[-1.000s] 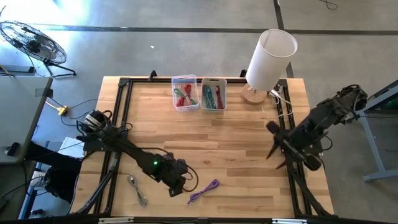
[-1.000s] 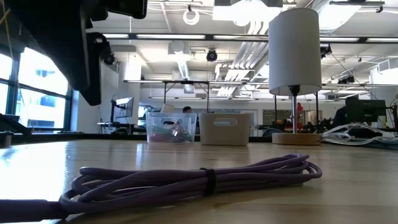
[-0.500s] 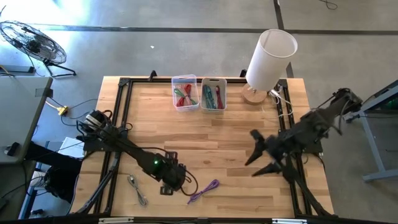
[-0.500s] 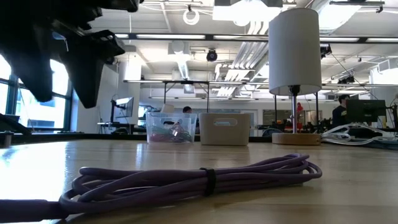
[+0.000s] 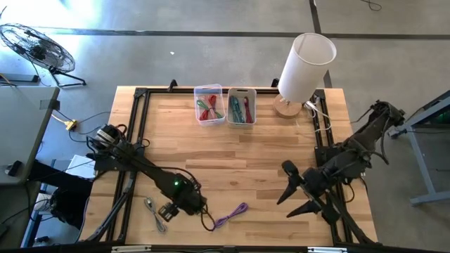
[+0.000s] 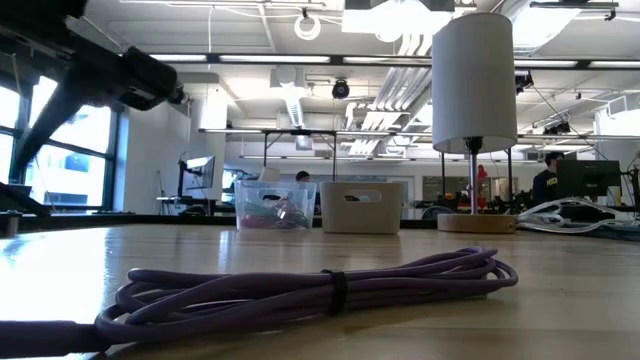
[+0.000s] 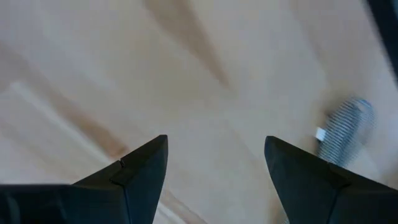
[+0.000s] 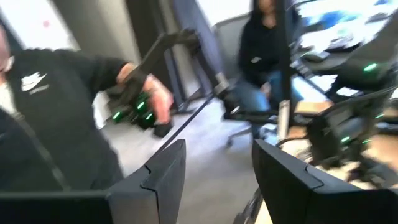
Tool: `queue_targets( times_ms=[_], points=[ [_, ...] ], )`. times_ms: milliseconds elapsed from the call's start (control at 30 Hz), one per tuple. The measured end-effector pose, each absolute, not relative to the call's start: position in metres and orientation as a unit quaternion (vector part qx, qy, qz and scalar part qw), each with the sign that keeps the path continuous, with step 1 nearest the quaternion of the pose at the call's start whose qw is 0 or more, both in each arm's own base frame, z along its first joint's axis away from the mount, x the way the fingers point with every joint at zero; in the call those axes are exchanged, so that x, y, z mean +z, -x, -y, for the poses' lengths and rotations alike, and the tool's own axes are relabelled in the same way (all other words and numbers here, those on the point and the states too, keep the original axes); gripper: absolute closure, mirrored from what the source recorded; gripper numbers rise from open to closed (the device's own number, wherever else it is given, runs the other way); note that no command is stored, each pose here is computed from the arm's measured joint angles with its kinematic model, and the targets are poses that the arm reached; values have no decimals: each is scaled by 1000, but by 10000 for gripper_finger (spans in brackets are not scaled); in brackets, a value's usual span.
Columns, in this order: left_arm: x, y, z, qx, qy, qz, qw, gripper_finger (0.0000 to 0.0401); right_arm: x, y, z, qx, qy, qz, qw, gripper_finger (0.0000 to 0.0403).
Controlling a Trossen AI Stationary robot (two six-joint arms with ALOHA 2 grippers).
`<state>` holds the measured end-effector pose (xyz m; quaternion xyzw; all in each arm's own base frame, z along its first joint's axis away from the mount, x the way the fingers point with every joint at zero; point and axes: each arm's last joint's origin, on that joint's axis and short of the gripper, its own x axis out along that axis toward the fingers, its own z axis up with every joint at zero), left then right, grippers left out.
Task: Pick & Place USB Port
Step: Put the white cable into the gray bin
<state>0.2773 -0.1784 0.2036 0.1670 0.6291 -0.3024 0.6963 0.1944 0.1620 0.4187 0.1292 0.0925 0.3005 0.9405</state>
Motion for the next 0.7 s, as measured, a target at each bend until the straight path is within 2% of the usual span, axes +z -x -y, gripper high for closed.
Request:
queue_targets(
  times_ms=[100,200,400,533,700],
  points=[
    [204,-272,182,-366,-172,-626,667,137,420,-196,-168,255,-133,-66,956,226],
    [204,-258,188,-433,-202,-628,614,137,420,-203,-174,213,-145,-41,965,226],
    [204,-230,194,-456,-308,-651,523,137,407,-227,-190,164,-142,-16,976,226],
    [204,-223,200,-430,-361,-647,516,137,396,-246,-198,152,-145,-6,978,226],
    [204,-220,206,-397,-364,-652,534,137,382,-260,-206,146,-165,-16,975,226]
  ],
)
